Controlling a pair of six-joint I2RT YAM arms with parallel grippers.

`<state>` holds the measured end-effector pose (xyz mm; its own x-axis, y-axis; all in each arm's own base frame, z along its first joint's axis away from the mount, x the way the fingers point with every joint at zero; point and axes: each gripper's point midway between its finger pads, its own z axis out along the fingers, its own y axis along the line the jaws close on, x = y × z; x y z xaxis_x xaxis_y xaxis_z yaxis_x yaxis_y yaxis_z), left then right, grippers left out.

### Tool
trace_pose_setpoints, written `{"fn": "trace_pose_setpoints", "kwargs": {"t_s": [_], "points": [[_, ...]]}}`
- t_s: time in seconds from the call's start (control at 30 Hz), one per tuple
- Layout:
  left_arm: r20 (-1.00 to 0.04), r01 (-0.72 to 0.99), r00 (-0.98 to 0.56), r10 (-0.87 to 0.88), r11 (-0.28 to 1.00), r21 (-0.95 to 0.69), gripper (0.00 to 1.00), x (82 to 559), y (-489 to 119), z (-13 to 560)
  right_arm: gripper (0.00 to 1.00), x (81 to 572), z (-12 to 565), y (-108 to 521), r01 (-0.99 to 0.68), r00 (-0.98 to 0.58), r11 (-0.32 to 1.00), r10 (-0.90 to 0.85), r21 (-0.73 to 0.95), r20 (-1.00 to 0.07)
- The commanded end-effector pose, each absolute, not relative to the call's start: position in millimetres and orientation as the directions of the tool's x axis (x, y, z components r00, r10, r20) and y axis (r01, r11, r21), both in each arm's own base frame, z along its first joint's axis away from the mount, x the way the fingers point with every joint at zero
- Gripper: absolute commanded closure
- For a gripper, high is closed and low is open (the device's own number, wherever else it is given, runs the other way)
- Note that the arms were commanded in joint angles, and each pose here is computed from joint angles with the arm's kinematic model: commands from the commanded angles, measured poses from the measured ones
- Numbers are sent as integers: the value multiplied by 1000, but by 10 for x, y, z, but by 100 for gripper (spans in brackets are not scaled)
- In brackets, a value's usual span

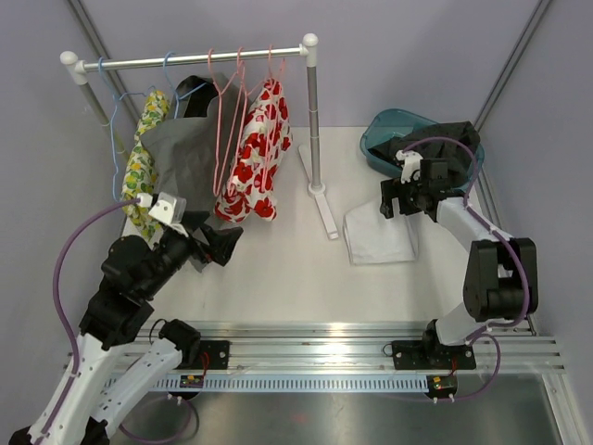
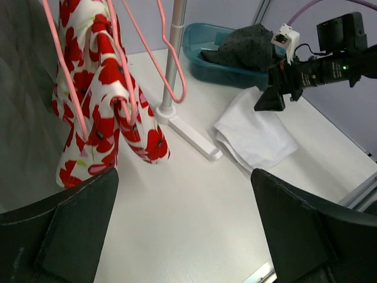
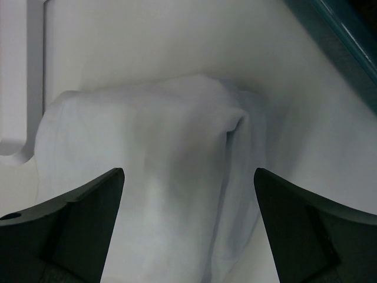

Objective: Remove the skirt from the hanger

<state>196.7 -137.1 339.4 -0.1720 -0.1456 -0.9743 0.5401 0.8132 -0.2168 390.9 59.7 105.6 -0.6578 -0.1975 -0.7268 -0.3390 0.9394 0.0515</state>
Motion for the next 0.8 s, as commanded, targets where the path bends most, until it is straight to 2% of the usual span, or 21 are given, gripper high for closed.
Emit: {"fn": "trace_pose_setpoints", "kwargs": {"t_s": [0.0, 0.1, 0.2, 0.3, 0.33, 0.43, 0.5, 0.63, 0.77], "points": [[-978, 564, -152, -145, 799, -206, 1, 1861, -1353, 3305, 0, 4248, 978, 531, -317, -644, 946, -163, 67, -748], [-974, 559, -160, -161, 798, -224, 1, 1767, -1305, 3232, 1, 4330, 860, 489, -301, -663, 950, -150, 78, -733], [-973, 553, -148, -176, 801, -229, 1, 1689, -1245, 3209, 9, 4298, 772, 574, -340, -690, 931, -153, 130, -707], [-972, 541, -137, -193, 807, -236, 1, 1643, -1191, 3197, 32, 4204, 780, 711, -391, -711, 895, -145, 215, -688], [-971, 539, -141, -194, 808, -239, 1, 1636, -1185, 3174, 47, 4181, 807, 746, -406, -710, 884, -145, 232, -689], [-967, 535, -144, -211, 805, -255, 1, 1611, -1174, 3146, 71, 4097, 970, 845, -453, -693, 851, -151, 264, -705], [-964, 535, -154, -219, 801, -267, 1, 1607, -1183, 3116, 98, 4076, 1170, 863, -482, -658, 841, -163, 245, -735], [-960, 533, -153, -236, 798, -281, 1, 1593, -1177, 3105, 100, 4068, 1738, 873, -538, -549, 826, -193, 167, -813], [-957, 528, -155, -245, 798, -290, 1, 1597, -1174, 3074, 100, 4093, 2696, 875, -553, -377, 830, -178, 67, -909]]}}
